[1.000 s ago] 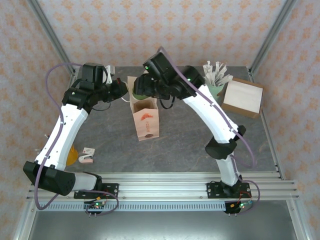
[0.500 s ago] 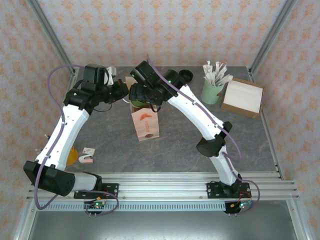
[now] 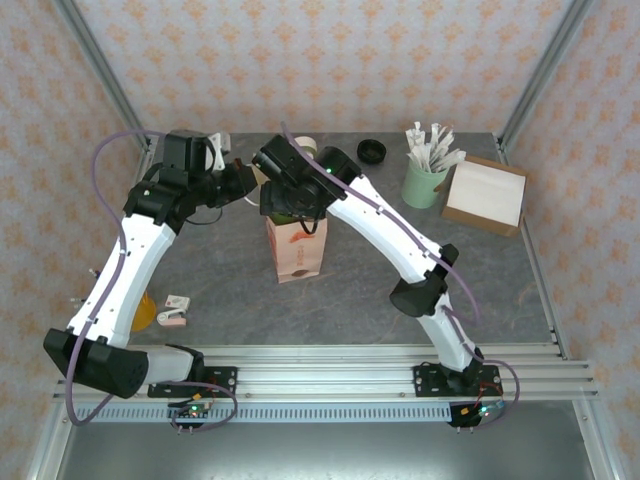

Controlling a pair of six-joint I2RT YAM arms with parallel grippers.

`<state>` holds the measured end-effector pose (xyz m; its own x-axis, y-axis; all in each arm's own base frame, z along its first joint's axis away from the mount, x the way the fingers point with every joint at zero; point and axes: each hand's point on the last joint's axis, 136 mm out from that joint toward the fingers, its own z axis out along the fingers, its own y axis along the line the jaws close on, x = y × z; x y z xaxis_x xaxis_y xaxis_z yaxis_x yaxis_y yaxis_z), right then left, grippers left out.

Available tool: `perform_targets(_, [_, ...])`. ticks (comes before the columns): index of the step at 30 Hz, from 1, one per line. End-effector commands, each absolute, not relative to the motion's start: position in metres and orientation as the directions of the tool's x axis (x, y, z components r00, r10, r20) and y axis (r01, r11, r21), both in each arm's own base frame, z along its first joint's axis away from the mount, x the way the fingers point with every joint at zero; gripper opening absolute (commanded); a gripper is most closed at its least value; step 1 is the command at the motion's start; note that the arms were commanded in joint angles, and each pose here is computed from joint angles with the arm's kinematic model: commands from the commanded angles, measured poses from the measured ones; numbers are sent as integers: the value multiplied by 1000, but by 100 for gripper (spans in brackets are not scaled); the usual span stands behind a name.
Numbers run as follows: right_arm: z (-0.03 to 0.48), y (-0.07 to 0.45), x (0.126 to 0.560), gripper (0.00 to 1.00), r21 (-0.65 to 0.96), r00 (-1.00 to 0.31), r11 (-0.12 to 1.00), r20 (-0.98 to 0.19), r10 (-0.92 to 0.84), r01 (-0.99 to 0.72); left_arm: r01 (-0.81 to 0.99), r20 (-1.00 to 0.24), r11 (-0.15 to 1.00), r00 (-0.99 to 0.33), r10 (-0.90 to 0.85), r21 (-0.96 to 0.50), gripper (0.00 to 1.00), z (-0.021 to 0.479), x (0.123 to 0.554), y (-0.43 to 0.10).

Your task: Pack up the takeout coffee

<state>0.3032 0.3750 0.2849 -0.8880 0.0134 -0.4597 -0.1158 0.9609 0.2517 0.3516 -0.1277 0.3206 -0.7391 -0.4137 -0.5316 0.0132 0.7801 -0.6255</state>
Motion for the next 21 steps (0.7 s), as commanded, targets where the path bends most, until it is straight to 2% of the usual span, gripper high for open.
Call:
perform_targets(1, [267, 359, 304, 54, 139, -890, 986, -456, -16, -89, 40, -552, 776, -726, -410, -629, 0, 327, 346, -129])
perform_targets(9, [250, 358, 306, 54, 85, -903, 991, -427, -57, -102, 64, -531, 752, -748, -399, -656, 0, 320, 343, -137])
perform_targets(16, [301, 377, 306, 54, 222, -843, 956, -537, -42, -190, 49, -524, 761, -753, -397, -647, 0, 315, 339, -135])
perform_targets(21, [321, 386, 299, 54, 237, -805, 937, -590, -70, -255, 48, -515, 751, -757, -403, -658, 0, 315, 339, -137])
